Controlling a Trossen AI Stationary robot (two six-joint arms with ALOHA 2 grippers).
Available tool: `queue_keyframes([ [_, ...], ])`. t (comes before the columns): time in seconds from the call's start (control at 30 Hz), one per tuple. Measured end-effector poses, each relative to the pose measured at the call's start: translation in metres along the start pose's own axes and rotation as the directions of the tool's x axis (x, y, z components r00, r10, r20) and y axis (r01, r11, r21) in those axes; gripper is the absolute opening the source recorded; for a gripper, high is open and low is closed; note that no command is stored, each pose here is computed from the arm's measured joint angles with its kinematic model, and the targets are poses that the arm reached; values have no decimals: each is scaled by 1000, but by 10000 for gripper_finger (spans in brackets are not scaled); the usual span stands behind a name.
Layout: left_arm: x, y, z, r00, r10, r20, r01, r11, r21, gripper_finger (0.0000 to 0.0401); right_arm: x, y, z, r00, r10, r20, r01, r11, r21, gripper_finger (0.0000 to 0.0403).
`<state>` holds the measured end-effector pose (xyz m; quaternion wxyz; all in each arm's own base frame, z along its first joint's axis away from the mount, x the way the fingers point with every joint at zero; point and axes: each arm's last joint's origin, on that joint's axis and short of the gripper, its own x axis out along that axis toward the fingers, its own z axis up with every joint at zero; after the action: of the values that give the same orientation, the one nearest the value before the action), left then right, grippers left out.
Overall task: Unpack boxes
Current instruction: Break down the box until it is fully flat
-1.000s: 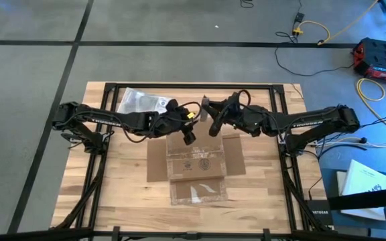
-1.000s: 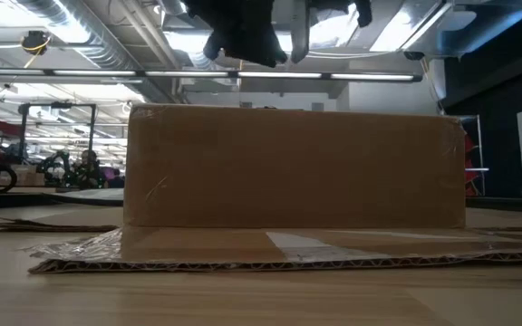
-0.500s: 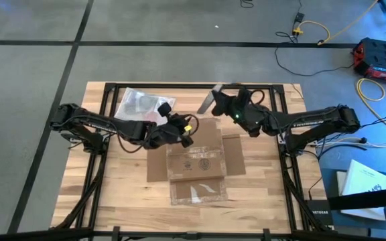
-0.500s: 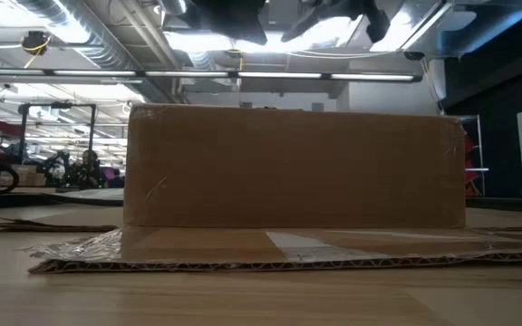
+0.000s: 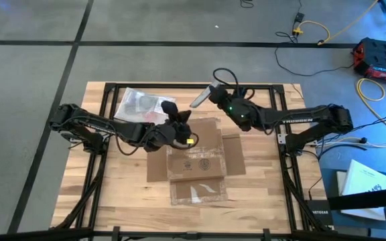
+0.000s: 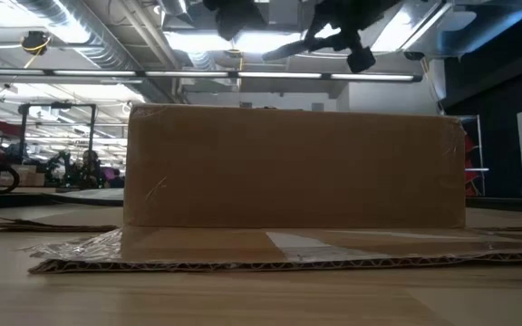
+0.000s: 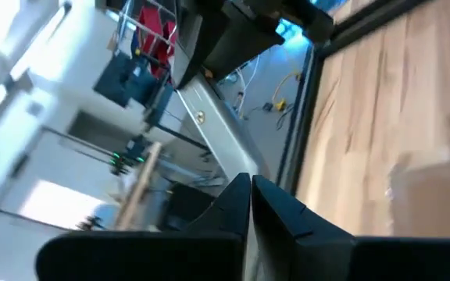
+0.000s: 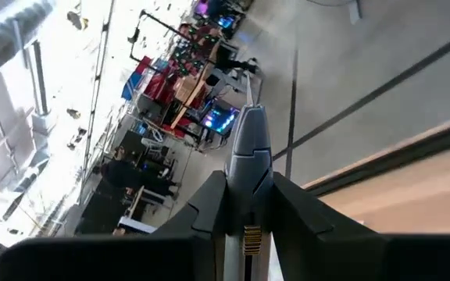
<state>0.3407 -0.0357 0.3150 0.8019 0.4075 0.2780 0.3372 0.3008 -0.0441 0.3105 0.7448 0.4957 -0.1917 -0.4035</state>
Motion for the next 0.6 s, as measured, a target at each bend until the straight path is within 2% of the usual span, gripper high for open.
queue_keyframes([
  [0.13, 1, 0, -1, 1000, -5, 0, 5, 975, 221, 3, 5, -13, 0, 994, -82, -69, 93, 979, 183, 55],
  [0.2, 5, 2, -3, 1000, -2, -13, 5, 971, 237, 3, 6, -17, 0, 991, -114, -70, 125, 976, 181, 55],
  [0.3, 13, 5, -7, 999, 12, -36, -5, 979, 205, 3, 8, -18, 1, 991, -116, -61, 126, 972, 200, 55],
  [0.43, 19, 4, -9, 999, 12, -50, -2, 979, 205, 3, 14, -18, -2, 992, -95, -82, 101, 993, 69, 55],
  [0.6, 21, 4, -10, 999, -10, -34, 16, 982, 189, 3, 18, -18, -5, 982, -58, -180, 59, 998, 5, 55],
])
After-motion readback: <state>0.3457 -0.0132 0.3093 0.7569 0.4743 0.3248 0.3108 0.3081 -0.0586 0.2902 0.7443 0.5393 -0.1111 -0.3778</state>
